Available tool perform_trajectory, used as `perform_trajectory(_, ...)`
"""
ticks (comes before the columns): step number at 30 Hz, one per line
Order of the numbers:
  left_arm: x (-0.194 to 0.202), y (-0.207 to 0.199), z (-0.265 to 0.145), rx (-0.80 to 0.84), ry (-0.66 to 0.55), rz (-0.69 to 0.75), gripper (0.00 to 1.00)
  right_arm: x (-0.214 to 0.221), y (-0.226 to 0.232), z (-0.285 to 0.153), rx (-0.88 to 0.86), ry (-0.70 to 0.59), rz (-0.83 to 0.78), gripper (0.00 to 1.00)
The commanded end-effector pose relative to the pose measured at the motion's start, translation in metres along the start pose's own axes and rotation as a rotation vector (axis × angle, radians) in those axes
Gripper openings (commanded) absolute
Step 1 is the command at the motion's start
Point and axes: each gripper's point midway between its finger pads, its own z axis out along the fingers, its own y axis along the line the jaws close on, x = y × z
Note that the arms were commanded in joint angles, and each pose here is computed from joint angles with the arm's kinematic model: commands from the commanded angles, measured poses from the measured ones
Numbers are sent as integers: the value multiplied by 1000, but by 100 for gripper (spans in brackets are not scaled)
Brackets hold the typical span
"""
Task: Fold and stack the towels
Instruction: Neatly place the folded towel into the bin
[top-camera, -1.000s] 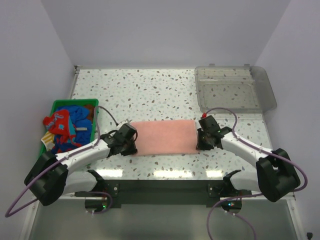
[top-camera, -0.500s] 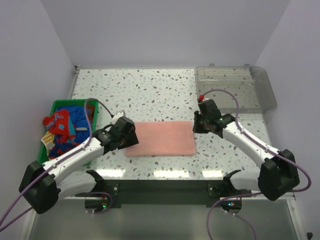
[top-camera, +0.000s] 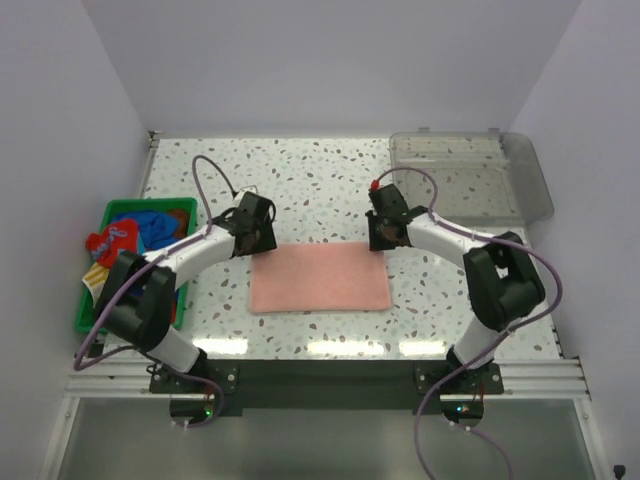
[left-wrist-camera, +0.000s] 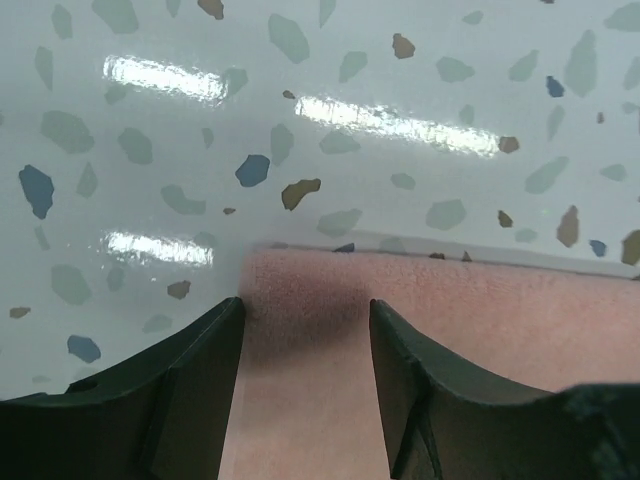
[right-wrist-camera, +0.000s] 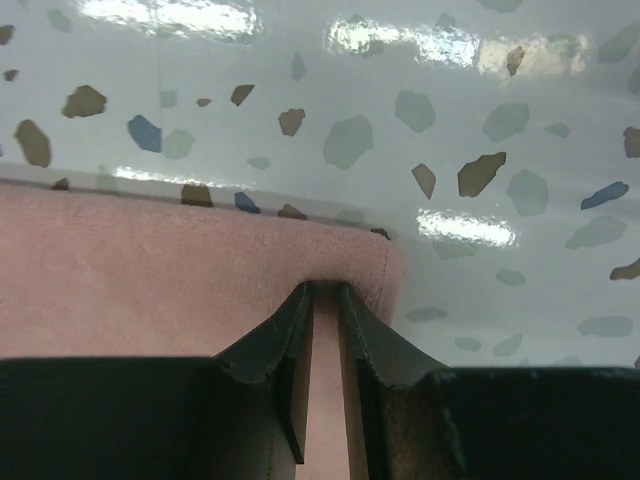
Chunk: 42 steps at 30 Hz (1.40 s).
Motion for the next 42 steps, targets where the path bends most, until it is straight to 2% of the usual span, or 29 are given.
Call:
perform_trajectory(1, -9, -13, 27, 24, -14, 62, 57, -13, -3, 16, 35, -43, 4, 20)
perform_trajectory(4, 5, -2, 46, -20, 35, 64, 57, 2, -7, 29, 46, 1, 6, 20)
perform_trajectory(8, 4, 18, 59, -84, 42, 50, 56, 6, -5, 35, 36, 24, -2, 21)
perform_trajectory(12, -30, 29, 63, -96, 7, 50, 58, -22, 10, 26, -2, -7, 0, 26)
perform_trajectory(14, -49, 23, 56, -82, -35, 72, 64, -38, 17, 15, -22, -34, -2, 29)
perform_trajectory(17, -87, 5, 30, -13, -123, 108, 72, -66, 23, -16, -37, -87, -18, 44)
perform_trajectory(18, -95, -5, 19, 14, -150, 124, 76, -67, 19, -25, -23, -84, -29, 54)
perform_trajectory(19, -107, -11, 1, 39, -196, 143, 85, -78, 18, -42, -19, -126, -28, 59)
perform_trajectory(22, -108, -39, -39, 85, -271, 223, 98, -73, 1, -62, 26, -120, -1, 75)
perform_trajectory(24, -89, -65, -61, 122, -276, 293, 100, -69, -19, -81, 57, -130, 56, 86)
perform_trajectory(28, -44, -107, -102, 243, -253, 334, 100, -36, -65, -100, 160, -102, 129, 99)
perform_trajectory(33, 31, -173, -134, 396, -186, 443, 100, -1, -98, -122, 218, -97, 213, 99)
perform_trajectory(35, 57, -191, -128, 402, -146, 504, 98, 19, -110, -119, 242, -66, 256, 99)
perform_trajectory(36, 68, -210, -140, 442, -148, 534, 96, 31, -114, -115, 252, -50, 277, 99)
perform_trajectory(37, 84, -219, -130, 427, -123, 572, 95, 34, -119, -118, 255, -60, 297, 99)
perform_trajectory(39, 97, -240, -138, 448, -127, 620, 90, 42, -119, -115, 239, -53, 315, 99)
perform_trajectory(42, 126, -257, -116, 416, -94, 709, 86, 60, -121, -106, 215, -24, 345, 99)
